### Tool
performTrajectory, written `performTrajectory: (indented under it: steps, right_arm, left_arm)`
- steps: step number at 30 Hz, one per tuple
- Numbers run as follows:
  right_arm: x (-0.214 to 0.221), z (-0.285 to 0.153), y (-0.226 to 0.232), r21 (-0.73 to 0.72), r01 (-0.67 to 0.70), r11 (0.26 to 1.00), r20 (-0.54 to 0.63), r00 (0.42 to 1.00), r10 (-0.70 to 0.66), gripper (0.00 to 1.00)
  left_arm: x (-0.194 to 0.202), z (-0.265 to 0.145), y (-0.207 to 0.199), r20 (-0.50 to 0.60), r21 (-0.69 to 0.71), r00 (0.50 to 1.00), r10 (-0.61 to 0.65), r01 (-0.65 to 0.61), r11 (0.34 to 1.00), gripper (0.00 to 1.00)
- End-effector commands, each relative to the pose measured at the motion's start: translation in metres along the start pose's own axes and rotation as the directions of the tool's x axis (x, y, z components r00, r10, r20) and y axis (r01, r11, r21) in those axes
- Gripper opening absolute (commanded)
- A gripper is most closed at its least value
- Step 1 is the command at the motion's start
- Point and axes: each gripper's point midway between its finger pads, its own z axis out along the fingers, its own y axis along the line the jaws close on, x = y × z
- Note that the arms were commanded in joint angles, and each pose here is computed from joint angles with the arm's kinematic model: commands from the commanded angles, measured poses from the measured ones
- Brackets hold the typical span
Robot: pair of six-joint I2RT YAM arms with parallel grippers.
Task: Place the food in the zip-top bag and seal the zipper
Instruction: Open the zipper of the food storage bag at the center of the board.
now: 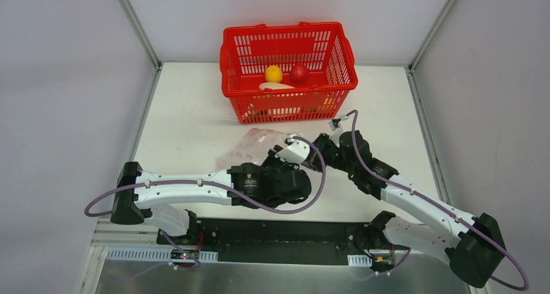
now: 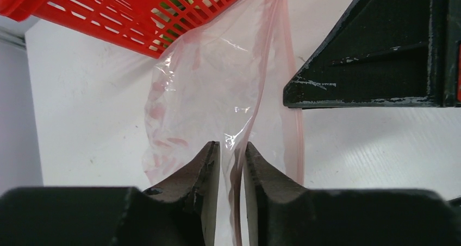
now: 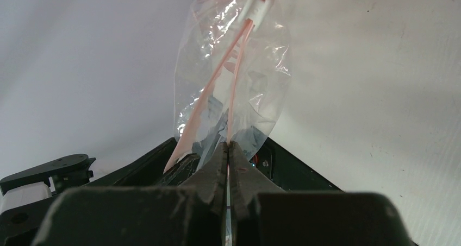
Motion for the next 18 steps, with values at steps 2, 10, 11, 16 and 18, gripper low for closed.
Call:
performTrajectory:
  steps: [2,10,11,16,18]
  right_arm:
    - [-0.01,-0.009,0.035,-0.083,0.038,0.996,0.044,0.998,-0.035,0.0]
    - [-0.007,-0.004,0.003,0.029,0.071,0.997,0.033,0.997,-0.072,0.0]
    - [-0.005,-0.003,-0.004,0.053,0.082,0.995,0.018,0.996,-0.083,0.0]
    - [0.011,-0.007,-0.043,0.176,0.119,0.977,-0.063,0.992,-0.109,0.0]
    - [0.012,-0.009,-0.046,0.178,0.128,0.976,-0.069,0.991,-0.117,0.0]
  left_arm:
    - [0.001,-0.002,0.004,-0.002,0.015,0.998,-0.058,0.058,0.998,0.13]
    - [-0.005,-0.006,0.023,0.039,0.008,0.984,-0.175,0.175,0.985,0.0]
    - [-0.005,-0.007,0.027,0.044,0.005,0.98,-0.194,0.194,0.981,0.0]
    - [0.003,-0.013,0.059,0.077,-0.029,0.952,-0.295,0.298,0.954,0.0]
    - [0.006,-0.014,0.062,0.087,-0.014,0.941,-0.327,0.329,0.944,0.0]
